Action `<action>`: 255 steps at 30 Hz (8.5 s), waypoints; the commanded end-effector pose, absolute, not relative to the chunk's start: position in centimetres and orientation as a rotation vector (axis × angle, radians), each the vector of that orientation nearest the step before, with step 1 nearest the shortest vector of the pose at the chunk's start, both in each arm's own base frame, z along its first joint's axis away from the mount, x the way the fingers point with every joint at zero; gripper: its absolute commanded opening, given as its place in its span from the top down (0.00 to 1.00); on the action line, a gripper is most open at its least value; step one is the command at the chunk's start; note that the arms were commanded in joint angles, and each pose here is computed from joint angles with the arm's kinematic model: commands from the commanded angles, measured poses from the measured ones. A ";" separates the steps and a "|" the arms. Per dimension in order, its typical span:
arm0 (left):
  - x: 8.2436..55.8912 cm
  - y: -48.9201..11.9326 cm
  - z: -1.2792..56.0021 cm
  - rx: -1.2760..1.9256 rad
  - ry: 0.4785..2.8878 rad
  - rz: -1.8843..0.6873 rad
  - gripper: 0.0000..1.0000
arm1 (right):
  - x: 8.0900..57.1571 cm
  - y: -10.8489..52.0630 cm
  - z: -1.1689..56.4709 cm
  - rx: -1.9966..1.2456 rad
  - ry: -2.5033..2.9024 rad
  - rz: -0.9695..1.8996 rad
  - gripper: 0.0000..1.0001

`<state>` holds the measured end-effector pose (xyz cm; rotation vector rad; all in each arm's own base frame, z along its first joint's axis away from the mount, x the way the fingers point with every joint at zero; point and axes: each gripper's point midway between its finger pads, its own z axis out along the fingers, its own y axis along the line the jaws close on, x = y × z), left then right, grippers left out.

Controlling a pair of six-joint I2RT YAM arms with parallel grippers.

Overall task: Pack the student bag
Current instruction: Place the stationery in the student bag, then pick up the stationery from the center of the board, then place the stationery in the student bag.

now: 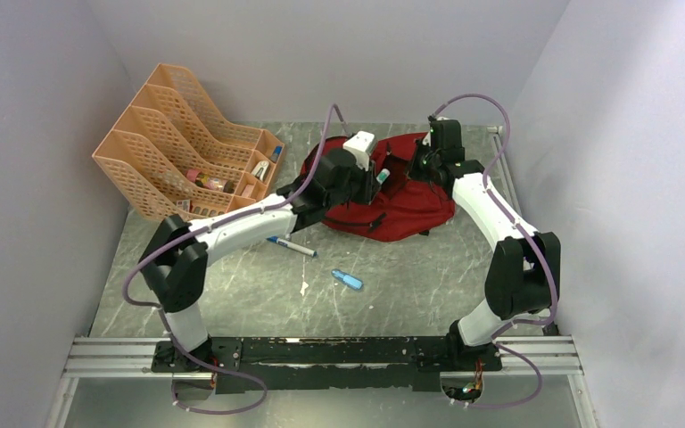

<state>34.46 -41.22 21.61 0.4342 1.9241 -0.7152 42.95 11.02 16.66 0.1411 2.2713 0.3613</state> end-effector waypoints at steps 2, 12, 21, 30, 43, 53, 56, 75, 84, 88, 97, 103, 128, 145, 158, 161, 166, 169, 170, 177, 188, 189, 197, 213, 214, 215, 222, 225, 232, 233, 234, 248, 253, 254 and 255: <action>35.2 -42.2 18.5 0.501 2.070 -0.734 0.95 | 43.5 10.8 19.6 0.124 2.202 0.332 1.00; 37.9 -44.1 16.2 0.509 2.133 -0.806 0.95 | 43.4 11.9 20.0 0.107 2.192 0.362 1.00; 41.0 -45.9 16.1 0.430 2.090 -0.830 0.95 | 42.9 12.6 19.2 0.102 2.205 0.396 1.00; 43.0 -49.5 13.9 0.335 2.086 -1.030 0.81 | 42.3 13.3 18.9 0.107 2.197 0.458 1.00; 43.5 -47.7 15.8 0.327 2.081 -0.948 0.45 | 41.9 13.8 18.9 0.094 2.190 0.500 1.00; 41.1 -44.6 18.5 0.379 2.062 -0.887 0.47 | 42.1 13.6 19.0 0.092 2.187 0.481 1.00; 39.8 -42.7 19.2 0.397 2.053 -0.846 0.48 | 42.2 13.4 19.0 0.096 2.185 0.469 1.00; 27.1 -33.8 12.8 0.369 2.272 -0.682 0.53 | 41.8 13.6 17.9 0.110 2.207 0.487 1.00; 21.0 -35.6 9.2 0.751 2.303 -0.669 0.52 | 41.7 13.9 17.8 0.105 2.212 0.505 1.00; 19.1 -36.3 8.2 1.098 2.231 -0.689 0.51 | 41.5 13.6 17.6 0.109 2.220 0.491 1.00; 16.4 -36.9 7.0 1.830 1.821 -0.710 0.49 | 41.5 14.2 17.3 0.095 2.233 0.527 1.00; 16.9 -37.0 7.1 2.005 1.468 -0.639 0.49 | 41.4 14.2 17.2 0.086 2.234 0.521 1.00; 18.7 -37.0 2.7 2.233 1.363 -0.730 0.43 | 41.2 14.1 17.1 0.063 2.244 0.512 1.00; 18.8 -35.0 -0.3 2.247 1.460 -0.758 0.52 | 41.8 14.5 17.3 0.058 2.243 0.530 1.00; 19.0 -35.9 2.5 2.185 1.407 -0.766 0.83 | 42.0 14.7 17.3 0.065 2.244 0.540 1.00; 19.4 -36.3 4.7 2.105 1.378 -0.755 0.83 | 42.0 14.6 17.2 0.070 2.242 0.541 1.00; 22.7 -36.2 9.9 1.829 1.397 -0.731 0.82 | 41.9 14.7 17.1 0.080 2.239 0.546 1.00; 24.9 -36.3 13.5 1.655 1.403 -0.749 0.82 | 41.9 14.7 16.8 0.079 2.245 0.549 1.00; 26.0 -36.4 14.5 1.582 1.424 -0.730 0.82 | 41.9 14.7 16.7 0.077 2.249 0.545 1.00; 32.1 -37.6 17.2 1.353 1.615 -0.598 0.85 | 41.8 14.0 16.7 0.085 2.252 0.498 1.00; 39.5 -41.9 18.5 0.958 1.821 -0.622 0.95 | 41.8 14.1 17.0 0.082 2.249 0.505 1.00; 39.7 -42.1 18.6 0.944 1.822 -0.629 0.95 | 41.8 14.1 17.0 0.081 2.249 0.505 1.00; 41.4 -43.1 17.8 0.796 1.950 -0.647 0.95 | 41.8 14.2 16.9 0.081 2.249 0.514 1.00; 42.5 -44.7 16.1 0.537 2.018 -0.802 0.95 | 41.5 14.4 17.7 0.110 2.209 0.545 1.00; 42.8 -44.8 16.2 0.520 2.015 -0.811 0.95 | 41.5 14.4 17.8 0.111 2.202 0.553 1.00; 42.9 -45.0 16.1 0.512 2.014 -0.822 0.95 | 41.4 14.5 17.9 0.114 2.201 0.560 1.00; 44.1 -45.4 15.6 0.358 1.990 -0.903 0.94 | 41.5 14.5 18.5 0.111 2.185 0.562 1.00; 44.5 -46.2 15.5 0.336 1.974 -0.945 0.90 | 41.4 14.4 18.6 0.111 2.181 0.555 1.00; 44.5 -48.5 14.7 0.338 1.972 -1.051 0.80 | 41.2 14.3 18.5 0.109 2.182 0.552 1.00; 44.5 -48.5 14.3 0.341 1.979 -1.041 0.77 | 41.2 14.3 18.6 0.108 2.181 0.551 1.00; 44.6 -48.5 14.0 0.341 1.984 -1.035 0.74 | 41.2 14.3 18.6 0.106 2.182 0.549 1.00; 43.5 -47.6 16.7 0.407 1.937 -1.024 0.52 | 41.1 14.2 18.4 0.088 2.190 0.541 1.00; 41.3 -45.7 19.1 0.478 1.903 -1.009 0.54 | 41.0 13.8 18.6 0.093 2.185 0.512 1.00; 40.7 -44.9 19.3 0.501 1.905 -0.983 0.54 | 41.0 13.7 18.6 0.091 2.185 0.508 1.00; 40.2 -43.9 19.5 0.512 1.916 -0.951 0.54 | 41.0 13.7 18.6 0.093 2.186 0.505 1.00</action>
